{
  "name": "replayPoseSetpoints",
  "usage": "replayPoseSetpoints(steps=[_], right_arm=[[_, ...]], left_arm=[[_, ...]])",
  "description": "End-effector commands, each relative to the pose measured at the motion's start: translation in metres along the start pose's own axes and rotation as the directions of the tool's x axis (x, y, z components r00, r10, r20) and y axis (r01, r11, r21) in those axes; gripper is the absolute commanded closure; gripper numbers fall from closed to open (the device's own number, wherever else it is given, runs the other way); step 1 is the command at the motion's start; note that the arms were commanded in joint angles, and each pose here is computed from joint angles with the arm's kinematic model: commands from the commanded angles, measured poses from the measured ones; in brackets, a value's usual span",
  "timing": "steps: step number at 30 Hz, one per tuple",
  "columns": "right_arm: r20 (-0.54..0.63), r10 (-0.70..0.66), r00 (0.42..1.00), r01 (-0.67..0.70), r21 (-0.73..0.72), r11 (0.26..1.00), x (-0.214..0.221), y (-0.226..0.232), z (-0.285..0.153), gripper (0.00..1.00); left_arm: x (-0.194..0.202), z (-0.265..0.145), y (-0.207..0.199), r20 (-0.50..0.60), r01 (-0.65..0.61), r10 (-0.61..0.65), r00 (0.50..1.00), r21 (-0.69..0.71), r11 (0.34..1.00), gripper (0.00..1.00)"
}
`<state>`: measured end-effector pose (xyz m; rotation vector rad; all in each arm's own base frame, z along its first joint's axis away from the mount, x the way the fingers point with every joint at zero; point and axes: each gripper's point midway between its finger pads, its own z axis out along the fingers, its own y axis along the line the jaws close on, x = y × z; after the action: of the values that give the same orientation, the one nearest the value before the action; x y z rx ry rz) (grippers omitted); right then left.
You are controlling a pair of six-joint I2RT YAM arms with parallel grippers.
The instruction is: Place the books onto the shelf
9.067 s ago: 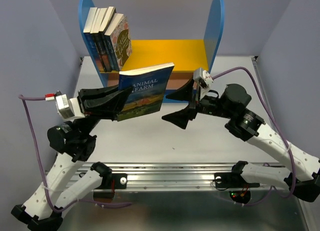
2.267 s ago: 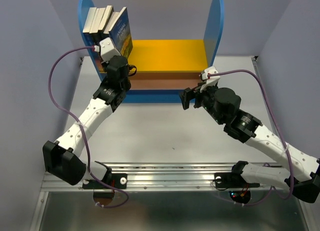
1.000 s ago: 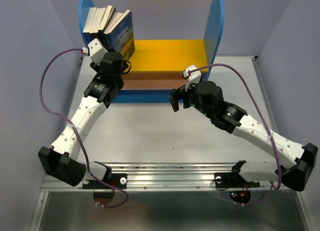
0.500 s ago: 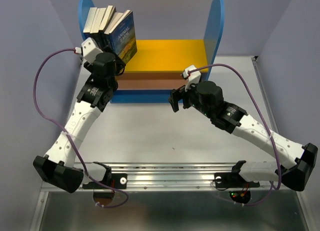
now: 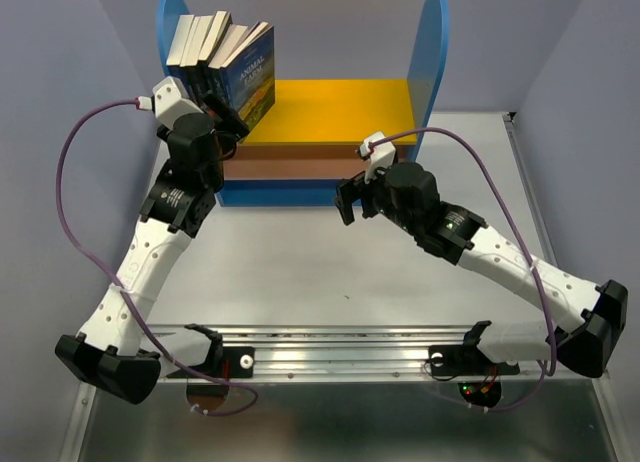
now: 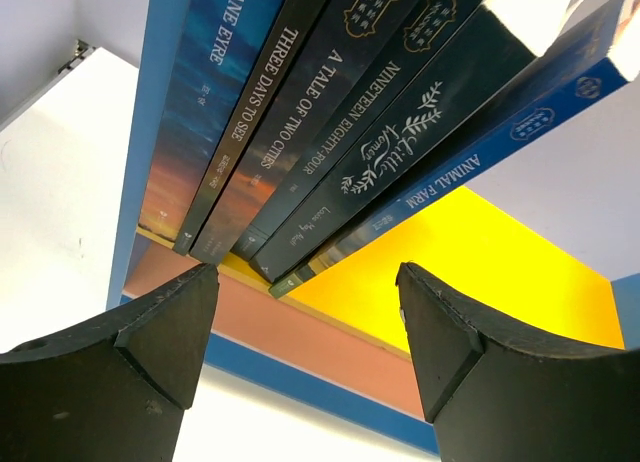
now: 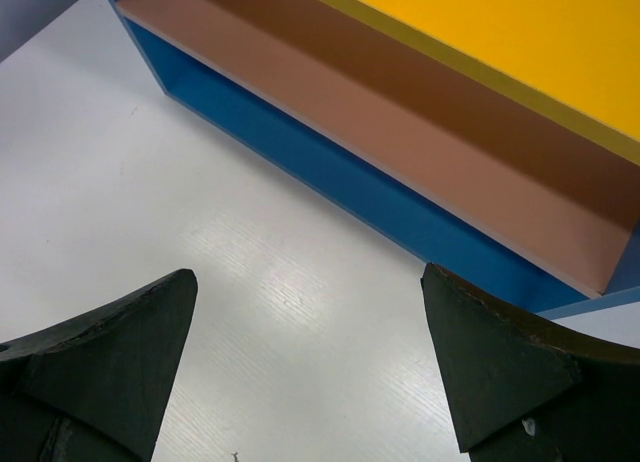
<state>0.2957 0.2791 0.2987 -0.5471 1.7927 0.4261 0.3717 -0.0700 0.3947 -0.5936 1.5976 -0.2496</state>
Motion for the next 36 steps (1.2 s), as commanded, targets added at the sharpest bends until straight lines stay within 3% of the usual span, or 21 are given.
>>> replayPoseSetpoints(steps=[1,4,8,13,16,21,27,33,36], right_arm=[[0.061,0.026,0.998,-0.028,0.04,0.999,-0.023,-0.006,0.002,0.0],[0.158,0.022,0.987,-0.03,0.047,0.998,-0.065,-0.004,0.01,0.0],[0.092,0.012,0.996,-0.009,-0.026,1.0,-0.069,0.016,0.033,0.0],[0.024,0.022,0.999,-0.021,-0.05,0.999,-0.039,0.022,0.044,0.0],[0.001,0.022,1.0,-0.022,-0.039,0.999,-0.026,0.02,0.042,0.0],[0.003,0.031,1.0,-0.03,-0.042,0.999,-0.023,0.018,0.034,0.0],[0.004,0.032,0.999,-0.032,-0.036,0.999,-0.02,0.016,0.029,0.0],[-0.002,0.032,0.999,-0.032,-0.019,0.999,-0.016,0.012,0.027,0.0],[-0.002,0.041,0.999,-0.041,-0.015,0.999,-0.016,0.011,0.025,0.0]], left_arm=[[-0.02,-0.009,-0.006,0.047,0.009,-0.011,0.999,0.049,0.999,0.16],[-0.024,-0.007,-0.002,0.064,0.017,-0.018,0.998,0.008,1.0,0.16],[-0.04,-0.003,-0.01,0.098,0.026,-0.026,0.995,0.002,1.0,0.16],[-0.063,-0.001,-0.013,0.135,0.026,-0.019,0.991,-0.051,0.998,0.16],[-0.074,-0.005,-0.013,0.16,0.04,-0.031,0.987,-0.055,0.998,0.1],[-0.094,-0.006,-0.008,0.215,0.054,-0.028,0.976,-0.119,0.991,0.09],[-0.091,0.006,-0.007,0.182,0.011,0.024,0.983,-0.19,0.982,0.09],[-0.089,-0.012,-0.013,0.17,0.053,-0.04,0.985,-0.077,0.996,0.05],[-0.118,-0.046,-0.01,0.224,0.109,-0.104,0.969,-0.011,0.994,0.04]])
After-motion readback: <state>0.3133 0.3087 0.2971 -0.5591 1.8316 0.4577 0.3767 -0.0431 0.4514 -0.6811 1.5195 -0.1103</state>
